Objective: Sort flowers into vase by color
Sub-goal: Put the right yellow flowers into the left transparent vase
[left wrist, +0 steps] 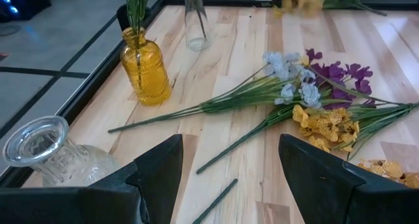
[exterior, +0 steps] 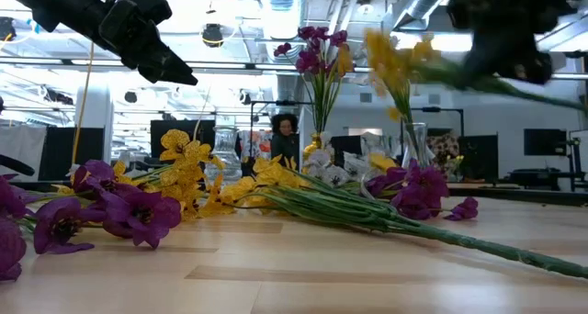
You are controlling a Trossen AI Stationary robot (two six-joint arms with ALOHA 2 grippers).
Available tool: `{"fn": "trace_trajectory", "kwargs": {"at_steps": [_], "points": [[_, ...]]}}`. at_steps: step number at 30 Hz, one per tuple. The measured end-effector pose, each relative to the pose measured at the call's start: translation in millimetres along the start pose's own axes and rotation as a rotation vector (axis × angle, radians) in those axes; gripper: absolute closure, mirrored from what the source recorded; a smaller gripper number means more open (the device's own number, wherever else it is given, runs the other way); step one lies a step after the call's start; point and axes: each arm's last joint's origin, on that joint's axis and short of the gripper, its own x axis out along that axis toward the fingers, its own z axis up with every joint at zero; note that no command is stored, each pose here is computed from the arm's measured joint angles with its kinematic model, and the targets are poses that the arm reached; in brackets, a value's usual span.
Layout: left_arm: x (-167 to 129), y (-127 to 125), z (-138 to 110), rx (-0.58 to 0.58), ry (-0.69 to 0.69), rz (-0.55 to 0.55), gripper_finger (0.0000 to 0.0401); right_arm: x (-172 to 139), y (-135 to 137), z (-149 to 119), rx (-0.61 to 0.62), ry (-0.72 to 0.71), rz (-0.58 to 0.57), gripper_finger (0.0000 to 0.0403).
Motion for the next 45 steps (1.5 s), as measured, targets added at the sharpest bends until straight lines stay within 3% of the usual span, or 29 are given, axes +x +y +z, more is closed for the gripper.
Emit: {"fn": "trace_trajectory", "kwargs": {"at_steps": [7,12,18,28,32,45], "points": [[-0.2,0.2,6.0,-0.102,-0.062,-0.007,0.0161,-17.5,17.6,19.9,-0.220,-0.307,0.142,0.0357],[-1.0,-0.4,13.9,-0.199,-0.141,-0.049,0.0161,-18.1,29.3,31.0,-0.428,-0.498,0.121,0.0357],[0.3,-9.2,19.8,-0.188,-0.285,-0.121,0.0161,-10.1,40.2,50.1,-0.586,-0.659,0.100,0.0357],[21.3,-26.0,32.7,-0.083,-0.452,-0.186,0.0161,11.0,46.9,74.6,-0.693,-0.825,0.039,0.0357],[35.4,-31.2,36.6,-0.036,-0.517,-0.196,0.0161,23.2,48.1,80.1,-0.702,-0.833,0.086,0.0357],[75.2,-42.2,49.3,-0.039,-0.600,-0.214,0.0161,65.8,47.3,87.9,-0.672,-0.874,0.082,0.0357]]}}
